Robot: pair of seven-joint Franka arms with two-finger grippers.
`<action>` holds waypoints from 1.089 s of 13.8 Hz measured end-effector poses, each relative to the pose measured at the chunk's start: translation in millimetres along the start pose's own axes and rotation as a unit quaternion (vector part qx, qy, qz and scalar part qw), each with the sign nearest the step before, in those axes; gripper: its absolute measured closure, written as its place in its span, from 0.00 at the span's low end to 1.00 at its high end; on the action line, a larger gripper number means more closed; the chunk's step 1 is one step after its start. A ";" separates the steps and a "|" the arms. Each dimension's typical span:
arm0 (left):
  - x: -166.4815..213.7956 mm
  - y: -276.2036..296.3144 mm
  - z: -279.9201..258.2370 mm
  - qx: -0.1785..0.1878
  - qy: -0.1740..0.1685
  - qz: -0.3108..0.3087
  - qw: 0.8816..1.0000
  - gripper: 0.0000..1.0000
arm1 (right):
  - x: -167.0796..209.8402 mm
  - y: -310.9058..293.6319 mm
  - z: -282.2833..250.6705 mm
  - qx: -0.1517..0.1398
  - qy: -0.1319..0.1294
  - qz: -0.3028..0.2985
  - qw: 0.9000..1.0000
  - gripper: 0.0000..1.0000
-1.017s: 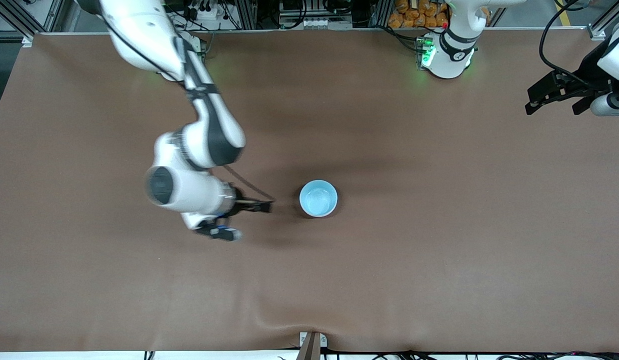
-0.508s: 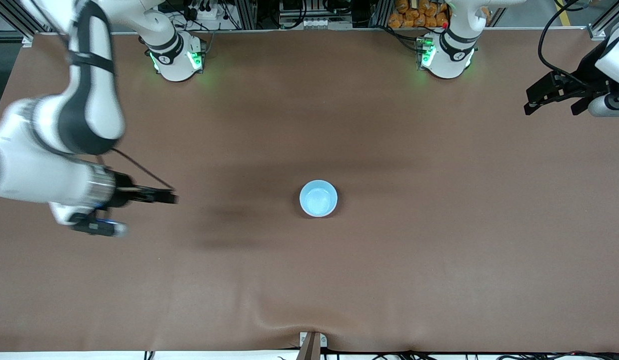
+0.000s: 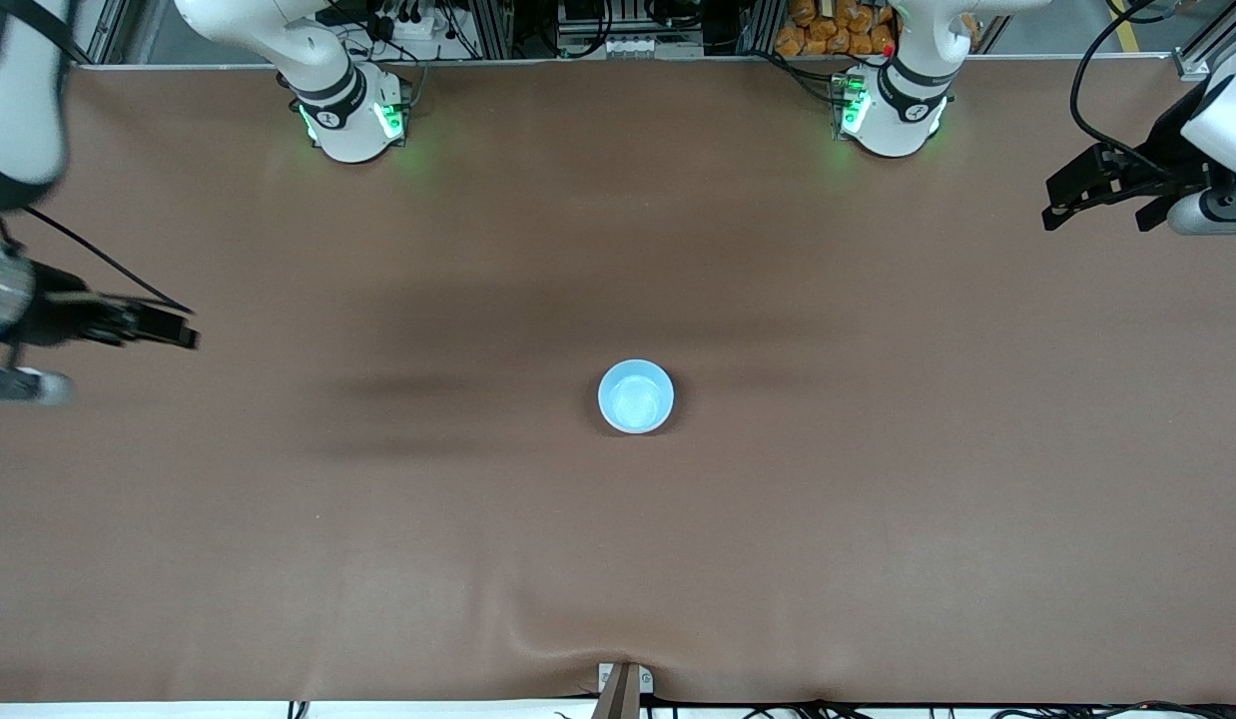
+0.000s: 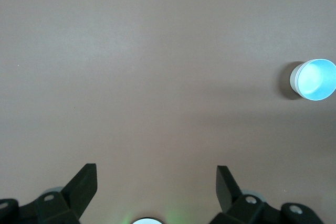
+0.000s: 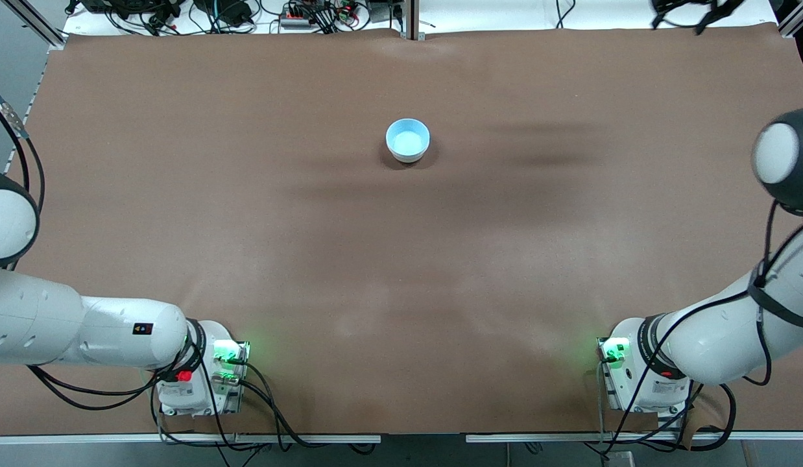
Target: Stack pink and blue bowls on white bowl
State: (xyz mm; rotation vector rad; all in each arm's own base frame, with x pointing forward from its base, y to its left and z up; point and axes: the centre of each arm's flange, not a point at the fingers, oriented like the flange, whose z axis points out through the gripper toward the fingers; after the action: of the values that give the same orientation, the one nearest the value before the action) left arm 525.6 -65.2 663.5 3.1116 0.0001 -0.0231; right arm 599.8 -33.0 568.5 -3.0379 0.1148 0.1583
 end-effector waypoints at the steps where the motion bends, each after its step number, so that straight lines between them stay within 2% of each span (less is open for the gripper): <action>1: 0.2 0.2 0.4 0.000 0.000 0.000 1.000 0.00 | -9.7 10.6 -13.2 0.000 0.008 0.000 1.000 0.00; 6: 0.5 -0.1 1.4 0.001 -0.001 0.000 1.000 0.00 | -48.3 25.9 -31.3 -0.008 0.024 -0.008 1.000 0.00; 15: 1.3 0.5 3.0 0.001 -0.003 0.000 1.000 0.00 | -55.7 23.8 -29.2 -0.025 0.024 0.001 0.999 0.00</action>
State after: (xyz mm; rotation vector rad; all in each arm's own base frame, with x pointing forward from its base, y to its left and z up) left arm 526.9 -65.8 660.5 3.1129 -0.0012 -0.0322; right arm 545.6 -55.7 601.3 -3.0925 0.1191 0.0888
